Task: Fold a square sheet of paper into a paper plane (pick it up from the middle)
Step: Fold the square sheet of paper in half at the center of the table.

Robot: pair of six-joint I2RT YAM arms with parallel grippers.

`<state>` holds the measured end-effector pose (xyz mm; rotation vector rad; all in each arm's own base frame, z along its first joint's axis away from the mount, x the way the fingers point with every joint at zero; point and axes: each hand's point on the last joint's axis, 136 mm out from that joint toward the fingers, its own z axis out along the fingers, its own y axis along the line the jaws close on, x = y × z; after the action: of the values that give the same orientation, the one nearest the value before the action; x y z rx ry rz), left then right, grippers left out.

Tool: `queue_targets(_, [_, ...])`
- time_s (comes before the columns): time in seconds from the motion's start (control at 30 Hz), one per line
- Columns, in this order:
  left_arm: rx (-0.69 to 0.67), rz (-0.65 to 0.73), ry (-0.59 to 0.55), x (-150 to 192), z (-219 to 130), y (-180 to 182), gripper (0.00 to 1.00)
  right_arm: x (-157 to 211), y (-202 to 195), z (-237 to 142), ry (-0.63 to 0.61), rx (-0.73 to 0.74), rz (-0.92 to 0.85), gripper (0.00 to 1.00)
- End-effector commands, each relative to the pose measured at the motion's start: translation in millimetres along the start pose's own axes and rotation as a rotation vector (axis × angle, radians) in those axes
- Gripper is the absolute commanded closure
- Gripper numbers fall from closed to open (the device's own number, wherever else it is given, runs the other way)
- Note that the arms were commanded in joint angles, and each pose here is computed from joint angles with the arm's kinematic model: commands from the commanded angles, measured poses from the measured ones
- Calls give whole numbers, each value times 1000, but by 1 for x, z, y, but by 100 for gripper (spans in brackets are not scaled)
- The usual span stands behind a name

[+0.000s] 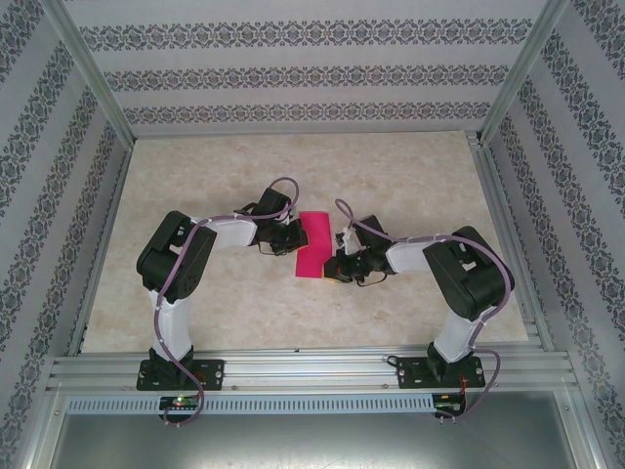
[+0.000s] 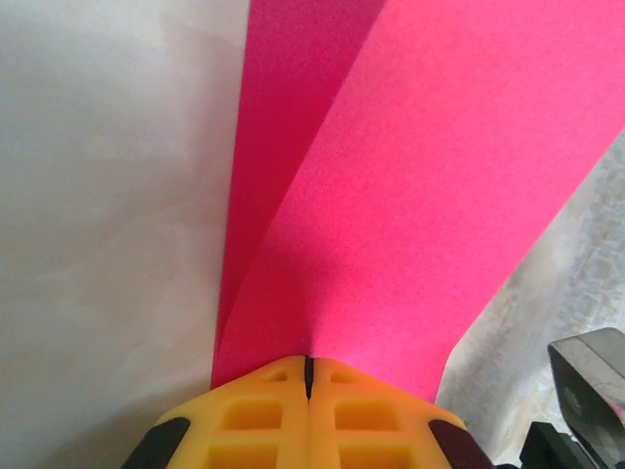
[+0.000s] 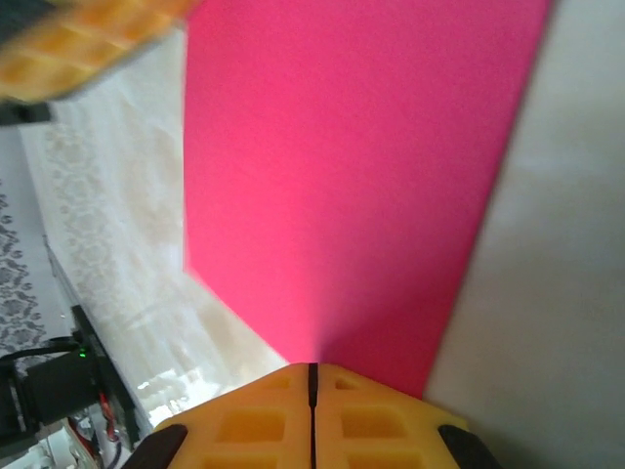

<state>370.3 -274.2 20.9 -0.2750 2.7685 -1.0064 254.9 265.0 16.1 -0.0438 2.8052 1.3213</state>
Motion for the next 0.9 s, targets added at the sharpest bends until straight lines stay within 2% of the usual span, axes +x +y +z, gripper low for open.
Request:
queue_targets(0.0, [-96,-14,67,20,13,27,98,17,-24,8,48,67,21,93])
queue_targets(0.13, [-99,-16,68,20,13,28,98,-1,6,-9,-15,16,-24,92])
queue_targets(0.3, [-105,-12,73,21,13,29,98,-59,45,-45,-171,-58,-63,92])
queue_targets(0.4, [-107,-9,74,22,13,29,98,-87,45,-48,-196,-65,-53,92])
queue_targets(0.57, [-112,-11,80,22,14,31,98,-111,39,-33,-184,-72,-29,93])
queue_targets(0.67, [-114,-11,81,23,14,32,98,-113,30,-25,-177,-62,-15,92])
queue_targets(0.87, [-116,-8,84,23,14,33,98,-97,-13,-5,-138,19,46,92])
